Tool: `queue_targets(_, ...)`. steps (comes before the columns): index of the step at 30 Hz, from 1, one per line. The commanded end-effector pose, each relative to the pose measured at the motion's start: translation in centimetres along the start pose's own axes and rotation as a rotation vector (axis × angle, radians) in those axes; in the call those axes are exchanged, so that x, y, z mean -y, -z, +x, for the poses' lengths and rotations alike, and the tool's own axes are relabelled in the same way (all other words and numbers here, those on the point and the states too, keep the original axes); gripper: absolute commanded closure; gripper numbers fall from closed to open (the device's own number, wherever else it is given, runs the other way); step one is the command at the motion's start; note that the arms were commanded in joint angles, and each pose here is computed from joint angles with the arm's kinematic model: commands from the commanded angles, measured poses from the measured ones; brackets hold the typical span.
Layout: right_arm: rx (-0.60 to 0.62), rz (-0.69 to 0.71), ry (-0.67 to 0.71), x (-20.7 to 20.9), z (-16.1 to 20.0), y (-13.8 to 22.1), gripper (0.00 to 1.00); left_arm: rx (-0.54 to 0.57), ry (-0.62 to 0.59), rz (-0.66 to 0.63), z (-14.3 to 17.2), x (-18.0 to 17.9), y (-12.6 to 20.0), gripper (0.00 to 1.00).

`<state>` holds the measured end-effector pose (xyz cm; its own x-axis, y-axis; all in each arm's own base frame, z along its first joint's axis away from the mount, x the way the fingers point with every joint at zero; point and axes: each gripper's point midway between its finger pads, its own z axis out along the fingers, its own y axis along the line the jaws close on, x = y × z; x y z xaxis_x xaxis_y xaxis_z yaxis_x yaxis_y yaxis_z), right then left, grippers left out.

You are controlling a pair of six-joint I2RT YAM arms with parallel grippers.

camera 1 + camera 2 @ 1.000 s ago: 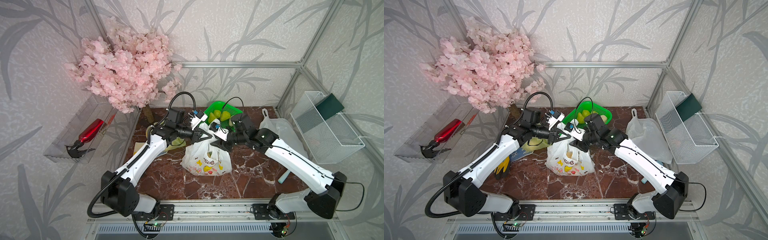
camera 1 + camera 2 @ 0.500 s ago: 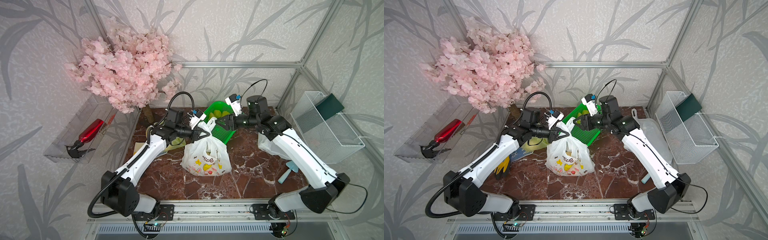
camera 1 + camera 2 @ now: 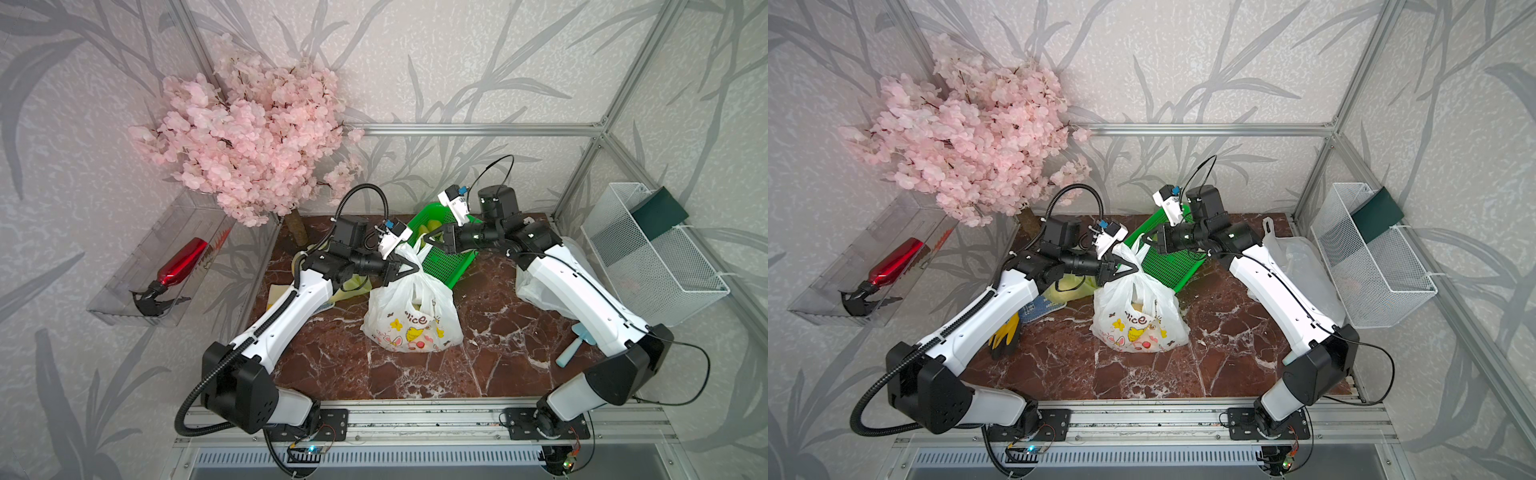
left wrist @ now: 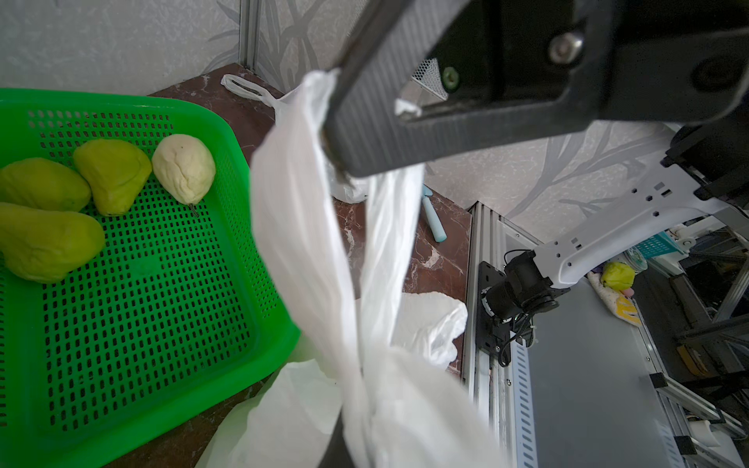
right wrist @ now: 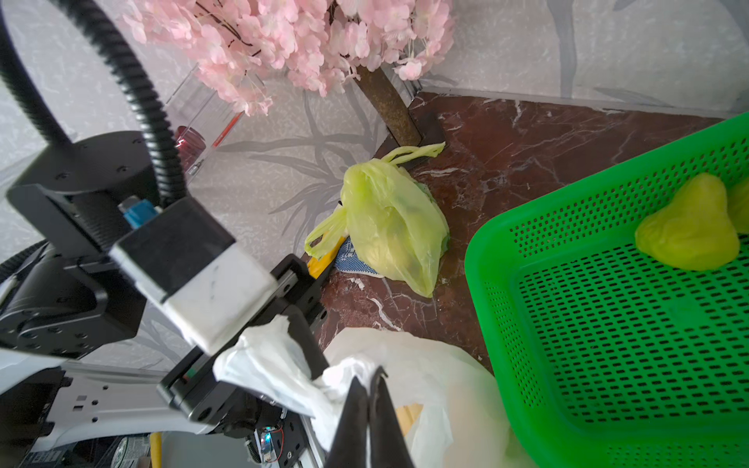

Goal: Place the pears into plastic bags & tie knots
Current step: Tie the plastic bag at the center of the board.

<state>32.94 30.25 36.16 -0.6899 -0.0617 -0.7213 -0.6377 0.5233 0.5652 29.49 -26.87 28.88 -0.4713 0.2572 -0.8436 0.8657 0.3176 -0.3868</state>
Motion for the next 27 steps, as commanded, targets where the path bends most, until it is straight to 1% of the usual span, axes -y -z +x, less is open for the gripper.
queue_targets(1,0.11,-0.065,0.08,-3.2,-1.9,3.0,1.0,-0.001,0.02,-0.016,0.5,-0.2,0.2,0.91)
queue_targets(5,0.114,-0.049,0.091,-3.3,-1.1,3.8,1.0,0.003,0.033,-0.005,0.4,-0.2,0.1,0.92)
queue_targets(8,0.1,-0.05,0.082,-3.3,0.2,4.3,1.0,0.01,0.029,-0.008,0.1,-0.1,0.2,1.0)
queue_targets(9,0.083,-0.046,0.08,-3.3,1.0,4.2,1.0,0.014,0.028,-0.017,-0.1,-0.1,0.3,1.0)
queue_targets(11,0.042,-0.039,0.08,-3.5,3.3,4.1,1.0,0.021,0.036,-0.05,-0.4,-0.5,0.5,1.0)
queue_targets(13,-0.025,-0.045,0.064,-3.9,6.6,3.8,1.0,0.024,0.058,-0.089,-0.5,-1.2,0.8,1.0)
queue_targets(16,-0.092,-0.019,-0.003,-3.7,11.6,3.3,1.0,0.02,0.078,-0.123,-0.6,-1.7,1.1,1.0)
queue_targets(19,-0.14,-0.014,-0.098,-3.4,16.4,0.8,1.0,0.018,0.087,-0.122,-0.7,-1.7,1.2,1.0)
queue_targets(21,-0.151,-0.017,-0.143,-3.0,18.6,-1.3,1.0,0.017,0.091,-0.119,-0.8,-1.7,1.2,1.0)
queue_targets(22,-0.143,-0.007,-0.197,-2.4,19.2,-2.3,1.0,0.016,0.091,-0.115,-0.9,-1.5,1.2,1.0)
queue_targets(23,-0.125,0.012,-0.218,-1.5,19.4,-3.0,1.0,0.014,0.093,-0.113,-0.9,-1.5,1.3,1.0)
queue_targets(25,-0.057,0.055,-0.218,0.5,18.7,-4.1,1.0,0.01,0.087,-0.097,-0.9,-0.9,1.4,1.0)
queue_targets(27,-0.013,0.065,-0.243,2.5,17.5,-4.7,1.0,-0.001,0.082,-0.075,-0.7,-0.2,1.6,1.0)
